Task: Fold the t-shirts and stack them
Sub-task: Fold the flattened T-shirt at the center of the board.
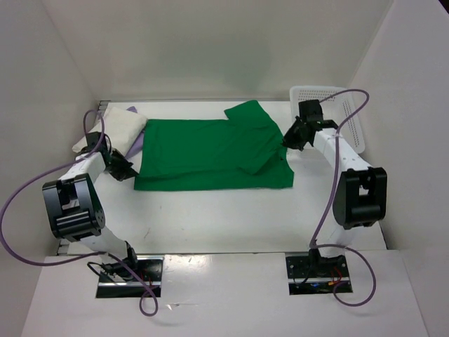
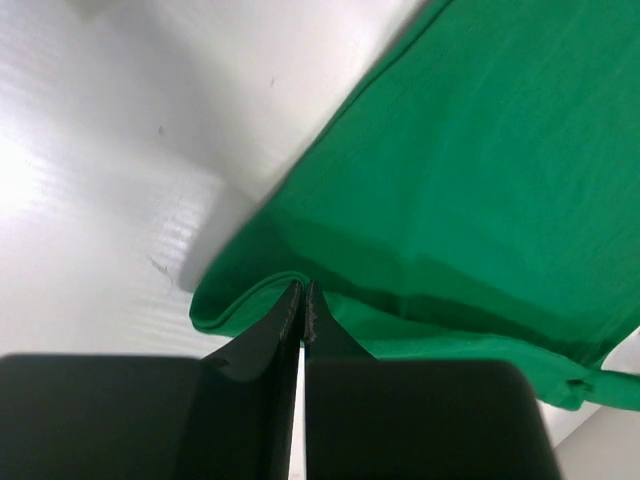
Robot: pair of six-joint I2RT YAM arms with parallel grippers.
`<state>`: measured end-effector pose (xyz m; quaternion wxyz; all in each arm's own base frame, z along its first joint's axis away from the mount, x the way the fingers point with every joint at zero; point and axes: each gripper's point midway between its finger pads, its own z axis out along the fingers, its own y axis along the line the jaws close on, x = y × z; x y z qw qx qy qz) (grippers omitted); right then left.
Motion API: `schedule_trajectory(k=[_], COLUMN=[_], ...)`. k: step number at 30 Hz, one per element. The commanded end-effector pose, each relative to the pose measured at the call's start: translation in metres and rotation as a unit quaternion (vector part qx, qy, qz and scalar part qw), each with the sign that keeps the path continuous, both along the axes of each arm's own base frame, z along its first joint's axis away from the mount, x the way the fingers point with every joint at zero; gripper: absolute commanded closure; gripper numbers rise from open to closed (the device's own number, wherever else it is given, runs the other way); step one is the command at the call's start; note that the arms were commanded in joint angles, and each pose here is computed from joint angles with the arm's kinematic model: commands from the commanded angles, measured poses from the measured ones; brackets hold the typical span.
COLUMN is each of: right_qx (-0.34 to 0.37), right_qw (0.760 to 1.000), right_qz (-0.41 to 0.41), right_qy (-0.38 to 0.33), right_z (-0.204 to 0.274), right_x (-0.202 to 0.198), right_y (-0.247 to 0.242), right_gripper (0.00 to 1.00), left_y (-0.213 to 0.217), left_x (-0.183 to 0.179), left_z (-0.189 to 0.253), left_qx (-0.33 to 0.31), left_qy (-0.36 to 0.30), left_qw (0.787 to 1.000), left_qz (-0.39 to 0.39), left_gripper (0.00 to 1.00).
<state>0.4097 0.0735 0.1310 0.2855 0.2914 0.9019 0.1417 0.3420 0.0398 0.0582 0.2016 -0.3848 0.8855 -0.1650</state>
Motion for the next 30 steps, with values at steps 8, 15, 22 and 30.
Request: schedule_trajectory(k=[8, 15, 22, 30], right_qx=[-0.035, -0.026, -0.018, -0.023], right_qw=[0.998, 0.997, 0.996, 0.991], right_qz=[-0.002, -0.004, -0.012, -0.002], right_qy=[-0.045, -0.074, -0.087, -0.131], right_z=[-0.002, -0.002, 0.013, 0.067], right_x=[0.092, 0.126, 0.142, 0.099], right_y=[-0.006, -0.001, 0.001, -0.003], right_gripper=[1.0, 1.0, 0.77, 0.52], left_y=[0.003, 0.006, 0.007, 0.011], left_x=[0.036, 0.054, 0.056, 0.031], left_z=[0.005, 0.01, 0.01, 0.067], left_qx=[0.011, 0.028, 0.042, 0.088], left_qy=[-0.033, -0.055, -0.056, -0.111], left_qw=[0.999, 0.998, 0.997, 0.99], left_qz=[0.013, 0.025, 0.028, 0.027], left_gripper=[0.97, 0.88, 0.51, 0.22])
